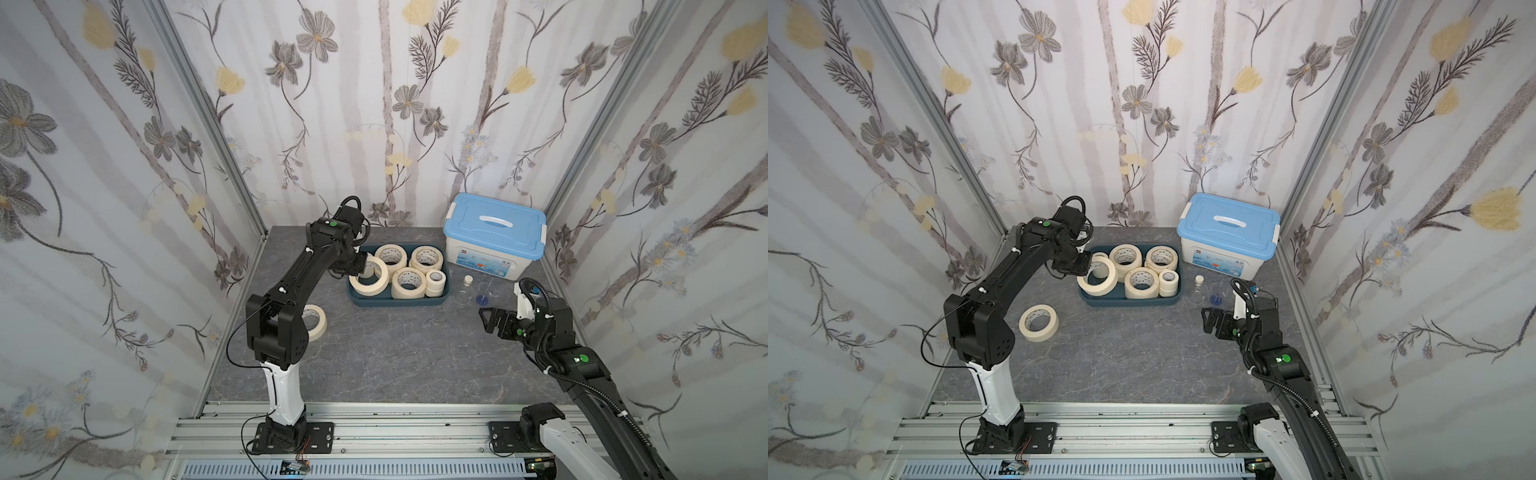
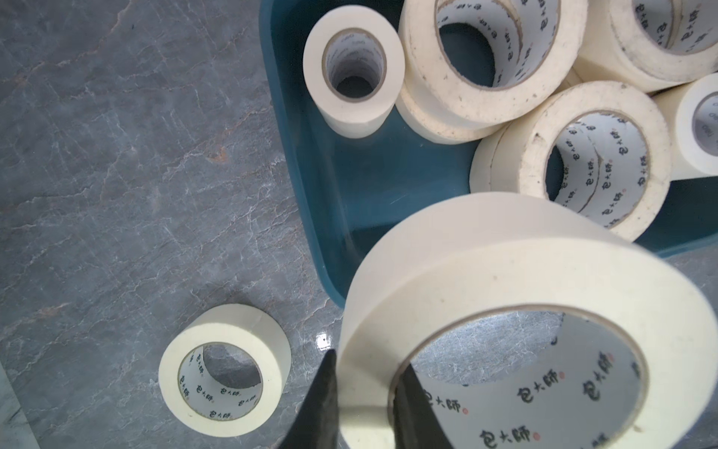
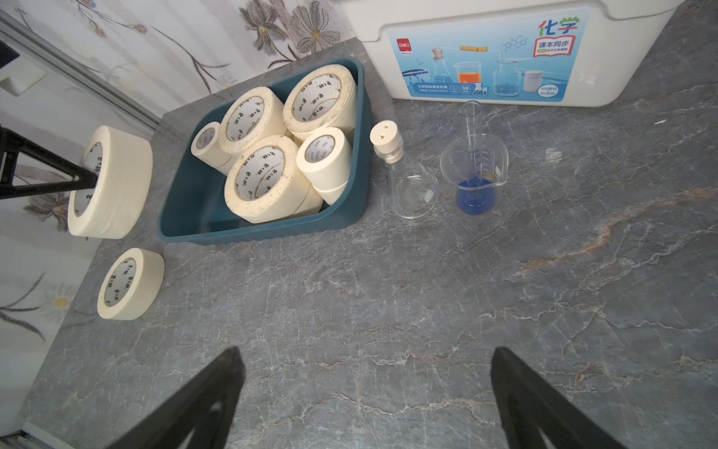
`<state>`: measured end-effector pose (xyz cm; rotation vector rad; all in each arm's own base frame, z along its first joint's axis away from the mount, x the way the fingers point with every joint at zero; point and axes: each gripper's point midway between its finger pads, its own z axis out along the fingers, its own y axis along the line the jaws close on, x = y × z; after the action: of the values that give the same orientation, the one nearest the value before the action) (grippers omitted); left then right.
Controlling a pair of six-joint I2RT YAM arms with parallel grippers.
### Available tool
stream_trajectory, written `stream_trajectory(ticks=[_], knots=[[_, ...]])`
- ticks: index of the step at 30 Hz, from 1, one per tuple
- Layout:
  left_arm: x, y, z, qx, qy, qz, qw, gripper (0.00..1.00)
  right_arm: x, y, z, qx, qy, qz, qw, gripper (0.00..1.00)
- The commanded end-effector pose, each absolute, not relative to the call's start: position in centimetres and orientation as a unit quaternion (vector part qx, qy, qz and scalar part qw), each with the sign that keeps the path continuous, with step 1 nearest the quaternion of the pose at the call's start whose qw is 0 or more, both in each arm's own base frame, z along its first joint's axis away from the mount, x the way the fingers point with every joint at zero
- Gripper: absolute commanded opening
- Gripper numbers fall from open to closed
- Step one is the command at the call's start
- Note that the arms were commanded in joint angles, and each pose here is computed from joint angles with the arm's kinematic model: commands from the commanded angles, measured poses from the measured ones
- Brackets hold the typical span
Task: Take out the art tape in the storage box
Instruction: Place the art tape at the center of the board.
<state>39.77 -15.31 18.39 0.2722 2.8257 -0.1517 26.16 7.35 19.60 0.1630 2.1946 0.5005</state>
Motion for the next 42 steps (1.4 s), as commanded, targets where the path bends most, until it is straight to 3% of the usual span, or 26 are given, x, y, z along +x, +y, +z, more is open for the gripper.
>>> stream_trajectory(ticks=[1, 27, 42], knots=[[39.0, -15.0, 18.6, 0.073, 0.983, -0.062, 0.156, 0.11, 26.1, 7.6, 19.9, 0.069, 0.877, 0.209, 0.427, 1.00], [29.2, -8.6, 10.9, -0.075, 0.991, -0.037, 0.103, 0.04, 26.9, 7.9, 20.0, 0.071, 0.881, 0.212, 0.416, 1.00], [30.0, -8.0, 6.4, -0.118, 0.990, -0.020, 0.074, 0.03, 27.1, 7.9, 20.1, 0.068, 0.883, 0.210, 0.415, 1.00]])
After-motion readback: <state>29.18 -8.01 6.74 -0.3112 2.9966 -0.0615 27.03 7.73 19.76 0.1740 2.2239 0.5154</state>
